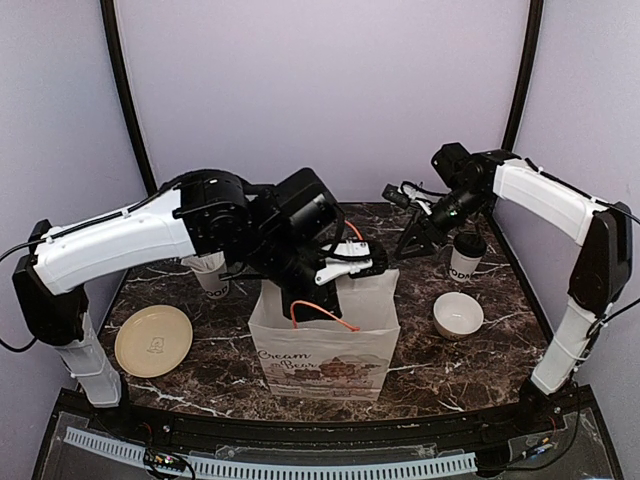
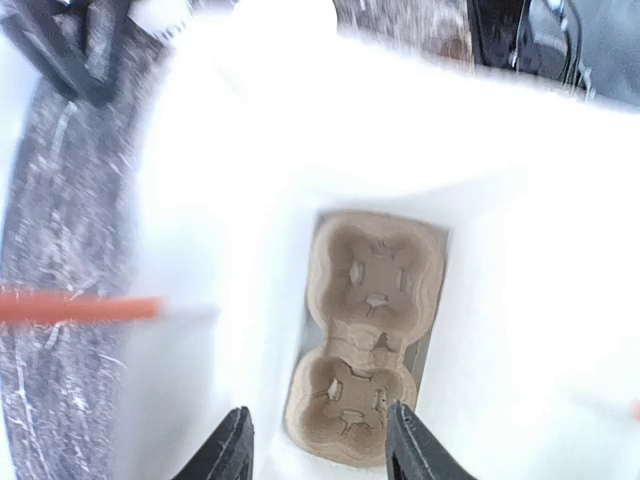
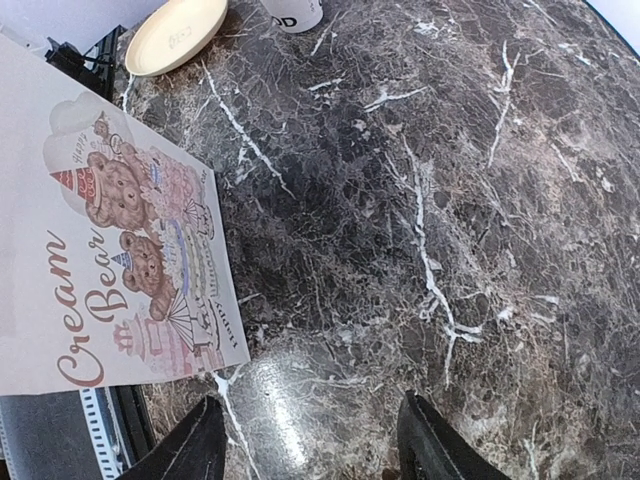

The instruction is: Pack the takeout coffee

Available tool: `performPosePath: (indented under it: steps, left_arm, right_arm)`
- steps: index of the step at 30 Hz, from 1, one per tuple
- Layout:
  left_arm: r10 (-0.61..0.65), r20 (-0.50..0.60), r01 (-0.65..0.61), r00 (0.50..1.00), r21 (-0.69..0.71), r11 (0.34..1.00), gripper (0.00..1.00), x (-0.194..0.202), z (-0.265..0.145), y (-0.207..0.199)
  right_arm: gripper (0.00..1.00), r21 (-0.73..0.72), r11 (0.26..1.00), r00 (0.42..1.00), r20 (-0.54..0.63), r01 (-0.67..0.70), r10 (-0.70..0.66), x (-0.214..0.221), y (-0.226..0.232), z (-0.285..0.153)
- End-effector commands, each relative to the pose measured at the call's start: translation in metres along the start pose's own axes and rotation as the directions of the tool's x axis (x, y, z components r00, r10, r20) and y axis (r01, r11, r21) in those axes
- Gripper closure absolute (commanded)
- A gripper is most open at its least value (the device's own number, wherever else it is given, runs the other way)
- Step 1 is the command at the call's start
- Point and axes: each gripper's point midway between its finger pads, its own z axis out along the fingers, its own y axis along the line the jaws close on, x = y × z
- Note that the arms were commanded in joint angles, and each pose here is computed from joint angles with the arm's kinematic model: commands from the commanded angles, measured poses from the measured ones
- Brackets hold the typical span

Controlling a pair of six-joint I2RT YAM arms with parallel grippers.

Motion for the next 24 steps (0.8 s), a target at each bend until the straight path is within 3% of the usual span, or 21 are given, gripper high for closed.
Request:
performPosePath:
  steps: [1, 6, 10, 14, 19, 24]
  left_arm:
    - [0.012, 0.081, -0.009, 0.997, -0.031, 0.999, 0.52, -0.013, -0.042, 0.008]
    - [0.036, 0.261, -0.024, 0.965, -0.049, 0.999, 0.51, -0.039, -0.101, 0.009]
    - [0.070, 0.415, -0.035, 0.907, -0.092, 0.995, 0.46, -0.046, -0.156, 0.010]
    - [0.083, 0.496, -0.021, 0.864, -0.131, 0.991, 0.42, -0.043, -0.181, 0.018]
    - [0.052, 0.495, 0.037, 0.867, -0.167, 0.985, 0.34, -0.041, -0.172, 0.036]
    - [-0.007, 0.449, 0.089, 0.894, -0.162, 0.983, 0.33, -0.044, -0.138, 0.059]
  right_arm:
    - [0.41, -0.003, 1.000, 0.999, 0.030, -0.012, 0.012, -0.008, 0.004, -0.016]
    - [0.41, 0.013, 1.000, 0.998, 0.056, -0.018, 0.017, -0.010, 0.003, -0.026]
    - [0.41, 0.021, 1.000, 0.997, 0.071, -0.021, 0.020, -0.009, 0.002, -0.033]
    - [0.41, 0.022, 0.999, 0.997, 0.074, -0.029, 0.027, -0.005, 0.002, -0.035]
    - [0.40, 0.022, 0.999, 0.997, 0.071, -0.038, 0.037, -0.001, 0.001, -0.034]
    - [0.40, 0.029, 0.999, 0.997, 0.075, -0.038, 0.036, -0.002, 0.001, -0.037]
